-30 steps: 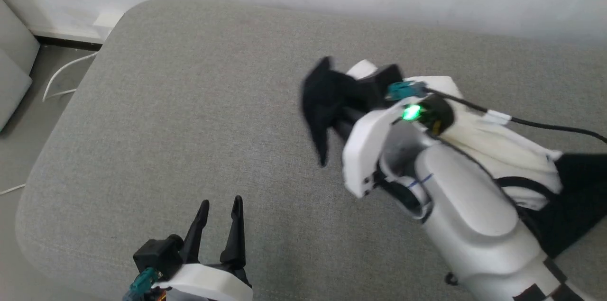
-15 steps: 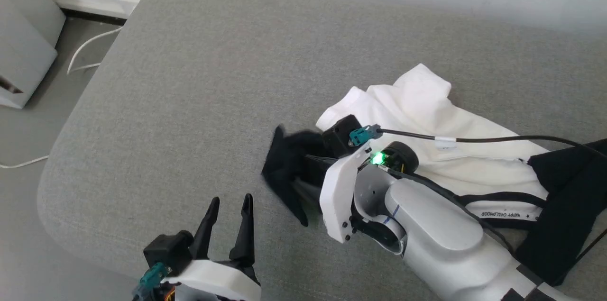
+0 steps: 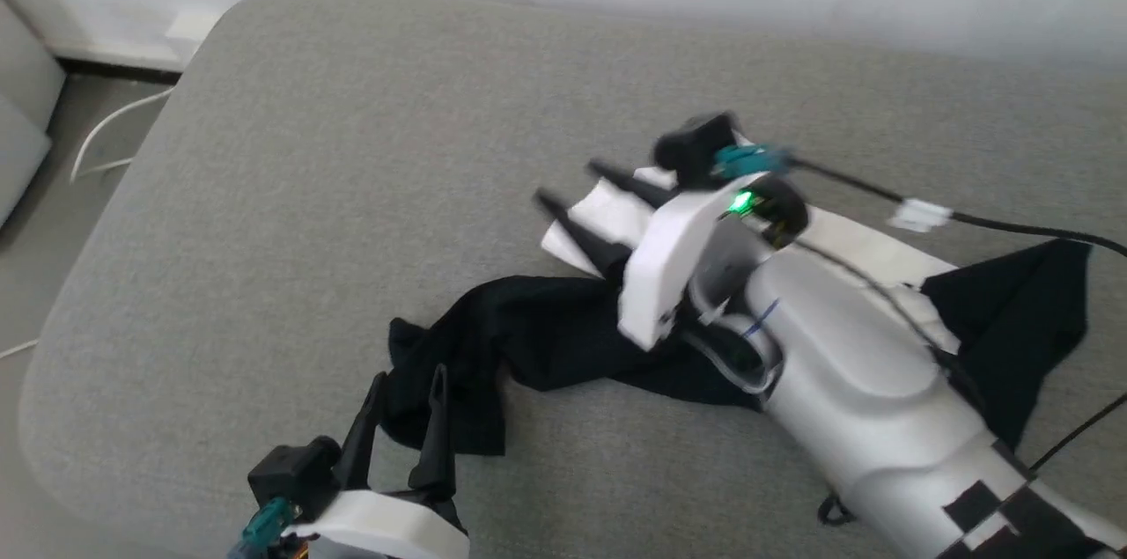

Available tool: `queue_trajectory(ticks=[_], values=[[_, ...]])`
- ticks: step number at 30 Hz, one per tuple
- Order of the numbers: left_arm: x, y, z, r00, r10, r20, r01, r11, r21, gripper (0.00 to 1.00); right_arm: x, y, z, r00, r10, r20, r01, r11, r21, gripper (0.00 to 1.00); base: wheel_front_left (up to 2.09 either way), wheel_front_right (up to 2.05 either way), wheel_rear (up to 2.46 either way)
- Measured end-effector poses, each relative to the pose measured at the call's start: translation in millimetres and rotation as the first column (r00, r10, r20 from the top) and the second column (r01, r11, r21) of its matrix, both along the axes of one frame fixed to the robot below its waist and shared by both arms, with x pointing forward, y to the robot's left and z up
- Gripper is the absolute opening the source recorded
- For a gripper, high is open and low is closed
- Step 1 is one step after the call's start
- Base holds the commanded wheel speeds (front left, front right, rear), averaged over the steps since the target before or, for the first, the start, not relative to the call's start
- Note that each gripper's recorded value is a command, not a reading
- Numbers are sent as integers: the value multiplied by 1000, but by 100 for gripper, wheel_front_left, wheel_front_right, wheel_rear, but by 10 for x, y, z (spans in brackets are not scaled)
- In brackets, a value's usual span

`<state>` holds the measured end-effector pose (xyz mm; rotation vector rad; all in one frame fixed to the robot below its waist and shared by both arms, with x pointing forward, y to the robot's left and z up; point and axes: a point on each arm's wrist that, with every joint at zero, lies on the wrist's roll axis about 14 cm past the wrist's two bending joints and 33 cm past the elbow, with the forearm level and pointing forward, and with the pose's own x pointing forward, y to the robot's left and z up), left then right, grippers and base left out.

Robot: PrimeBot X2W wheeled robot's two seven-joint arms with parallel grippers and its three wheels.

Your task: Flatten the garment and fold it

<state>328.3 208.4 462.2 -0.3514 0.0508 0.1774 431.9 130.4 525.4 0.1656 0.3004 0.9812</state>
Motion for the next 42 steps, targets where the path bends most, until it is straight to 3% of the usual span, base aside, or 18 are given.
queue_trajectory(ticks=[3,6,9,11,15,17,19,22,26,33,38,41,42], values=[[18,-69,18,1000,-24,8,25,1000,-2,100,327,-395,218,981,-171,90,164,983,76,100,0,0,0],[35,-135,33,999,-53,14,53,999,6,100,557,-996,287,918,-360,166,341,931,131,100,0,0,0],[63,-203,64,997,-79,25,79,997,8,100,586,-1724,205,810,-552,197,524,833,179,100,0,0,0],[81,-249,89,995,-95,33,94,995,8,100,488,-2211,130,719,-662,211,633,749,194,100,0,0,0],[132,-350,140,990,-131,51,131,991,10,100,72,-3042,1,540,-788,297,788,597,151,100,0,0,0],[138,-389,131,988,-149,48,148,989,13,100,-157,-3325,-72,482,-827,289,832,535,146,100,0,0,0],[141,-424,113,985,-165,42,164,986,15,100,-363,-3499,-183,449,-850,276,860,494,124,100,0,0,0],[180,-474,145,981,-186,53,185,983,19,100,-593,-3619,-321,426,-873,236,882,459,108,100,0,0,0],[224,-498,185,976,-207,63,205,978,41,100,-786,-3662,-484,418,-891,179,895,438,86,100,0,0,0],[414,-629,248,953,-299,42,292,948,124,100,-830,-3658,-552,415,-898,150,899,429,83,100,0,0,0],[779,-766,356,907,-420,-31,414,877,243,100,-776,-3648,-594,419,-896,145,899,432,72,100,0,0,0],[885,-873,98,841,-494,-218,540,792,286,100,-739,-3635,-644,425,-895,139,898,436,59,100,0,0,0],[902,-885,-3,821,-500,-277,566,779,271,100,-722,-3629,-660,427,-894,136,898,437,56,100,0,0,0]])
